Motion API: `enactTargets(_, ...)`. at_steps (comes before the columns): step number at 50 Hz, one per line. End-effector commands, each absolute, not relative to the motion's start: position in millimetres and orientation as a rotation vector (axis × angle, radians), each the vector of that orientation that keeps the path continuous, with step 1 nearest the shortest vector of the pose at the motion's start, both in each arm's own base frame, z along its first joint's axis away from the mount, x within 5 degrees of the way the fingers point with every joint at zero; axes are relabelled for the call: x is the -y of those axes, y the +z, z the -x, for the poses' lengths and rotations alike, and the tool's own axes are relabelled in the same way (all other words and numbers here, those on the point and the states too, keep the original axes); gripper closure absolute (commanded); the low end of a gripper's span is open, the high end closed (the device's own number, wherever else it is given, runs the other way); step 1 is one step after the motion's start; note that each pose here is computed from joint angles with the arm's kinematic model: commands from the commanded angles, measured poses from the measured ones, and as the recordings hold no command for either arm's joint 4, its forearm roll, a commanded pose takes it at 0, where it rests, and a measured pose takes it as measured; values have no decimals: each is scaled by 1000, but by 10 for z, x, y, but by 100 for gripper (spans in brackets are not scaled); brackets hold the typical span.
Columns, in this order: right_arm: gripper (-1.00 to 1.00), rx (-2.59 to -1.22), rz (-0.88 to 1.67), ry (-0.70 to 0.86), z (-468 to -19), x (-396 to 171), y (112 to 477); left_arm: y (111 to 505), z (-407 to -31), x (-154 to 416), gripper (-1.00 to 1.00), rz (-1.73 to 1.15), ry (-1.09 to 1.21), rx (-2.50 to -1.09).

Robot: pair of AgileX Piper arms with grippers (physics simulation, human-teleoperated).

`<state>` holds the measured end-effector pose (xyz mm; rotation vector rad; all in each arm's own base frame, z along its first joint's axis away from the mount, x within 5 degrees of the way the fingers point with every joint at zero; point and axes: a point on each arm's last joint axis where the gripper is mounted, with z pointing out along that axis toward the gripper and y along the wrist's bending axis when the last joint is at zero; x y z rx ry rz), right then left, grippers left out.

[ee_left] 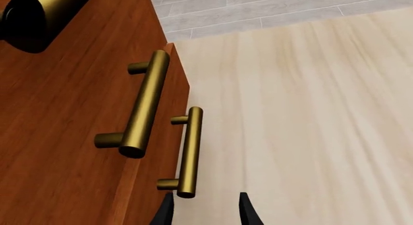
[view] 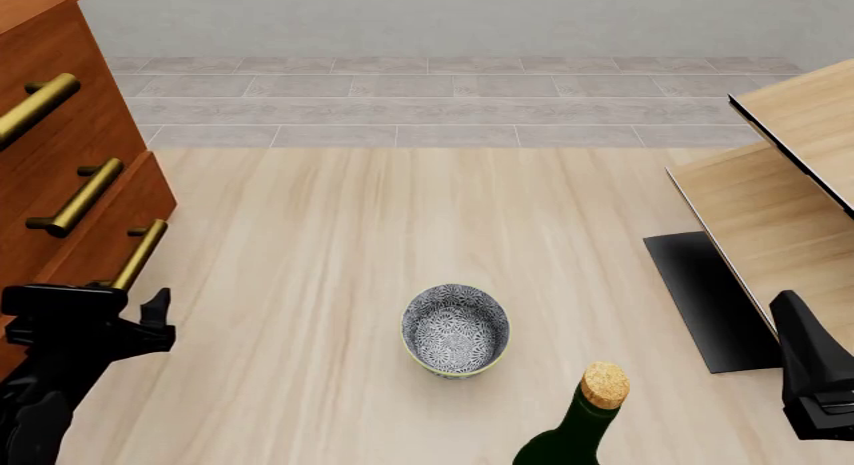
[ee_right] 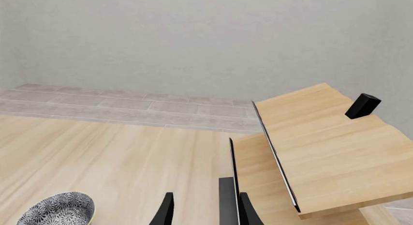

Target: Close the bottom drawer of the cabinet.

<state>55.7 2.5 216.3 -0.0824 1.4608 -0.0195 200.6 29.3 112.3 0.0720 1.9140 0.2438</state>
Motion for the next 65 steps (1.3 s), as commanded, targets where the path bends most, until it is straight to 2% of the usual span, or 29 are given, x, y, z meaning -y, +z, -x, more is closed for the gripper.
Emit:
enactTargets(1,-100,-1460,83,-20,-557,-25,2165,1108,-2037,-362,-100,-52,274,-1917)
enactTargets(65,-100,-1458,83,-25,-557,-23,2164,1117,-2036,-519,-100,-45,370,-1916)
